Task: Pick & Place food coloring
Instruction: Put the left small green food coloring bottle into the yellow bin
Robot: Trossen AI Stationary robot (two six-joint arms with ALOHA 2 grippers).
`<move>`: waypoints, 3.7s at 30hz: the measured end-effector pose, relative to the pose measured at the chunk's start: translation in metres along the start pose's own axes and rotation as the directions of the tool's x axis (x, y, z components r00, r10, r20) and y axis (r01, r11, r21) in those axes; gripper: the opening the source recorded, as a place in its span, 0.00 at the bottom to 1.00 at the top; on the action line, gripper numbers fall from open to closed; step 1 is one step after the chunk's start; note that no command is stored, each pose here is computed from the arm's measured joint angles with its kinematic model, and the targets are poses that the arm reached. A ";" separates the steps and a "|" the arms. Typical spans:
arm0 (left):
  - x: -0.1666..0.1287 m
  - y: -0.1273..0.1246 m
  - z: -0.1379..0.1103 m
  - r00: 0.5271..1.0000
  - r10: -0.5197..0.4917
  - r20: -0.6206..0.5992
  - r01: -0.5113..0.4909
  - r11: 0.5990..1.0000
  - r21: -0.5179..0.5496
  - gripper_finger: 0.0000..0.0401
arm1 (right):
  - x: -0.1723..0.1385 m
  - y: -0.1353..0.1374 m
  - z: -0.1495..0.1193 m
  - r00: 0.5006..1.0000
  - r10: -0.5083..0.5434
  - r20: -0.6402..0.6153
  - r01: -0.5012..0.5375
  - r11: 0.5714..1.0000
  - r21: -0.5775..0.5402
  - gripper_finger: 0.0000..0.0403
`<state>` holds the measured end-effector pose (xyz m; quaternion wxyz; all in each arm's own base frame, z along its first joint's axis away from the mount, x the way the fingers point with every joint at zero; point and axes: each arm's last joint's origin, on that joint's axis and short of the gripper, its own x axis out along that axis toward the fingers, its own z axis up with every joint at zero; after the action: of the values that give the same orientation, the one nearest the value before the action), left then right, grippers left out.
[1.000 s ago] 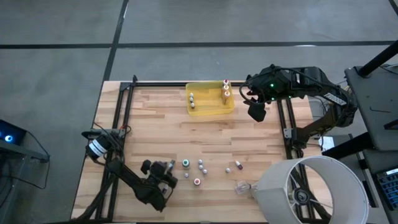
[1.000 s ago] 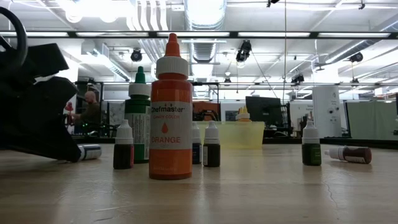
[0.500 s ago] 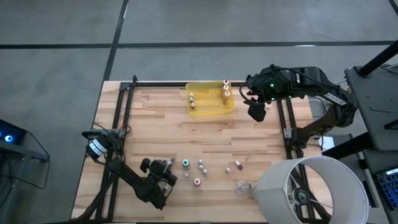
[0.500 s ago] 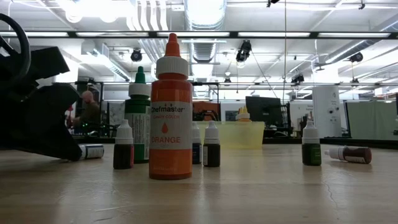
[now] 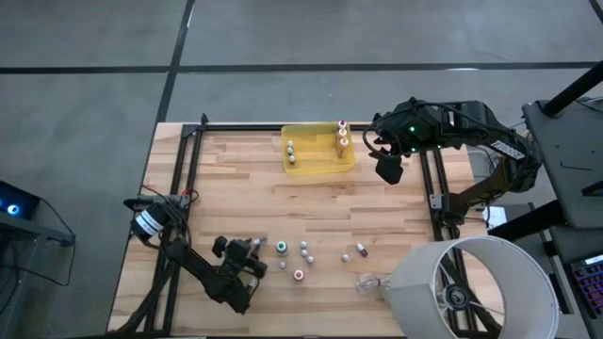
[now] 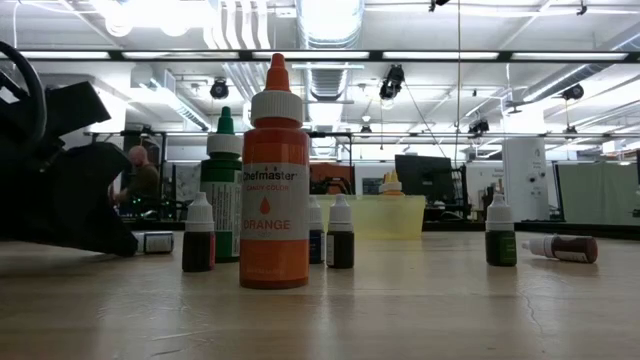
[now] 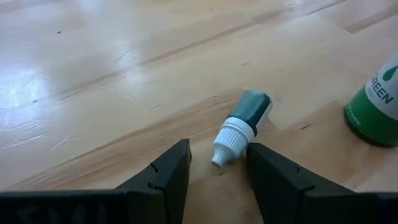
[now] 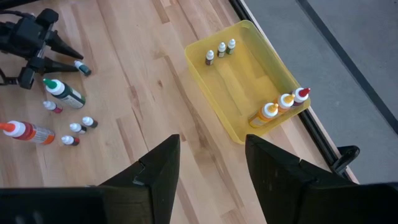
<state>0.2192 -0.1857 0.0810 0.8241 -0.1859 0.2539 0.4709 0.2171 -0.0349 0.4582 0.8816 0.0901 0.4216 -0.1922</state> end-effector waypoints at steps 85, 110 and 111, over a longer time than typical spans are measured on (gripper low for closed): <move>0.017 0.074 0.015 0.921 -0.384 0.069 0.354 0.896 0.266 0.35 | 0.006 0.002 0.004 1.000 0.000 -0.001 0.000 1.000 -0.022 0.43; 0.027 0.078 0.028 0.895 -0.445 -0.030 0.420 0.817 0.394 0.35 | 0.006 0.003 0.006 1.000 0.006 0.026 -0.006 1.000 -0.017 0.43; 0.028 0.078 0.028 0.893 -0.449 -0.037 0.425 0.813 0.398 0.35 | 0.006 0.003 0.006 1.000 0.006 0.026 -0.005 1.000 -0.017 0.43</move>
<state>0.1705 -0.1135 0.0817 0.9375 -0.0547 0.2697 0.2130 0.2263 -0.0362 0.4575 0.8884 0.0812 0.4113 -0.1872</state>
